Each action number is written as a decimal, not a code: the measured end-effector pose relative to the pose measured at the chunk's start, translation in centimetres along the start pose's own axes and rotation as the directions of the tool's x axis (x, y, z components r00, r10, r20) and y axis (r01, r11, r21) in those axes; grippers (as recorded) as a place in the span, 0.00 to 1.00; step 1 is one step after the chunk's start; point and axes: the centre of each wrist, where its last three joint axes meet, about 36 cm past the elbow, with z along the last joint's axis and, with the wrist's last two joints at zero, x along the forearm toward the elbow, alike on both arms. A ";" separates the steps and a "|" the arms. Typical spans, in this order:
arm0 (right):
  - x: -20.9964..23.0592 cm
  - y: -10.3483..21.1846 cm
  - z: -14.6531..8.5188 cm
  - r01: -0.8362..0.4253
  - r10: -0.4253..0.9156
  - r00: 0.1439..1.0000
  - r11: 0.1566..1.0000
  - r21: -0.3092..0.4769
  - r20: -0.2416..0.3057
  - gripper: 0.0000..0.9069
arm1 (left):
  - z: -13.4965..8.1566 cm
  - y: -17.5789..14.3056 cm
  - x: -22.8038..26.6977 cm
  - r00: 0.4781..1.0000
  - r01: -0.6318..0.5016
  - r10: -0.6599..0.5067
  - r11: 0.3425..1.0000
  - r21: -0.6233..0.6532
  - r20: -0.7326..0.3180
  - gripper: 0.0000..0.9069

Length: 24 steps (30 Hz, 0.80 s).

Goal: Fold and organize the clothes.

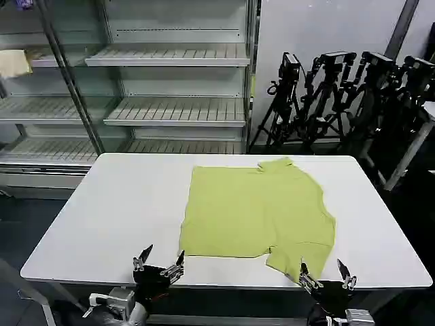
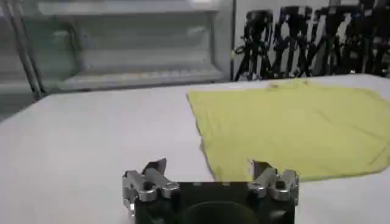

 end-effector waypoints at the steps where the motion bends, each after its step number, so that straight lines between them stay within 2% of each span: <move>1: -0.1 0.1 0.1 0.000 0.000 1.000 1.000 0.000 -0.005 1.00 | 0.1 -0.1 -0.2 1.000 -0.001 0.001 1.000 -0.001 -0.008 1.00; 8: -0.6 0.8 0.6 0.000 0.000 1.000 1.000 0.002 -0.031 1.00 | 1.0 -0.7 -1.9 0.998 -0.006 0.006 1.000 -0.002 -0.056 1.00; 24: -1.5 1.5 1.3 0.003 -0.004 0.997 1.000 -0.019 -0.080 1.00 | 0.0 -0.9 -4.1 0.998 -0.036 0.037 0.999 0.030 -0.043 1.00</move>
